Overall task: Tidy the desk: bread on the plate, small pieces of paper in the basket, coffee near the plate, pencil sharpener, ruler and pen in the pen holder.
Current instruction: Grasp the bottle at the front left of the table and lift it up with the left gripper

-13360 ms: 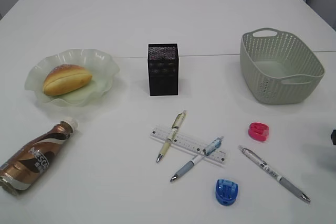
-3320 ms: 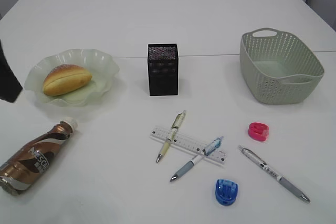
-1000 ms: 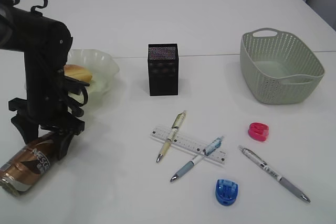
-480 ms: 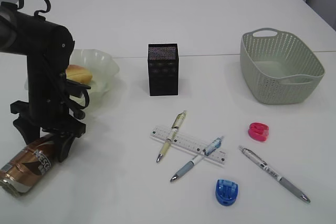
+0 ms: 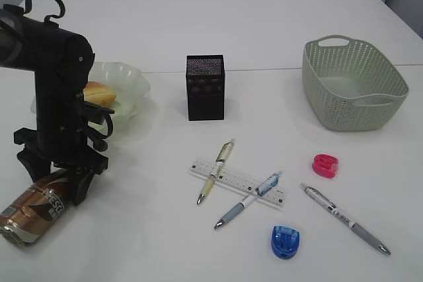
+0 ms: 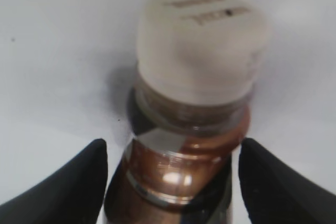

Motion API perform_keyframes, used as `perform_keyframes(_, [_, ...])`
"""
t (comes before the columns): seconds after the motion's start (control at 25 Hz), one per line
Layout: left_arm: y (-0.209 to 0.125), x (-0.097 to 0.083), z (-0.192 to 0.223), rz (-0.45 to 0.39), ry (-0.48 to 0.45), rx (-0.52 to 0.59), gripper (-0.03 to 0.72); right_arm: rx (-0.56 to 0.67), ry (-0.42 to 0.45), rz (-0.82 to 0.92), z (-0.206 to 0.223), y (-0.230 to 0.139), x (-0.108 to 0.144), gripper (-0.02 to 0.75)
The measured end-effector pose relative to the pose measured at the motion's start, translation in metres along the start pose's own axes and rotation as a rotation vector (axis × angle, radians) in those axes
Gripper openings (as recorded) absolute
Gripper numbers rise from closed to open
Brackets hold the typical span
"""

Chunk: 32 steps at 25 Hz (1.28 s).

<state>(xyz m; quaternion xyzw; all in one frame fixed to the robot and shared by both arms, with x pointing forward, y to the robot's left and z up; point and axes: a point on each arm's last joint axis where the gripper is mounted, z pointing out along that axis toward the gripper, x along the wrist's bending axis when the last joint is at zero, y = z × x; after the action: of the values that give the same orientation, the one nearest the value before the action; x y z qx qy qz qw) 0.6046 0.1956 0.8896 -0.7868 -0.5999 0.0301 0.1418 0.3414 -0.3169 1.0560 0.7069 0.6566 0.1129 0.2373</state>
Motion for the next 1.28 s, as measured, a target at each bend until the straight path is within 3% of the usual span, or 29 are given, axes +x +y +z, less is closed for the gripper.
perform_keyframes(0.2, [0.000, 0.000, 0.000, 0.000, 0.000, 0.000, 0.550, 0.000, 0.000, 0.000, 0.000, 0.000, 0.000, 0.572])
perform_keyframes(0.72, [0.000, 0.000, 0.000, 0.001, 0.003, -0.002, 0.314, 0.000, 0.000, 0.000, 0.000, 0.000, 0.000, 0.572])
perform_keyframes(1.12, [0.000, 0.000, -0.004, -0.002, -0.003, -0.013, 0.299, -0.002, 0.002, 0.001, 0.000, 0.000, 0.000, 0.572])
perform_keyframes(1.28, [-0.006, -0.001, -0.026, -0.023, -0.048, -0.077, 0.299, -0.002, 0.002, 0.001, 0.000, 0.000, 0.000, 0.572])
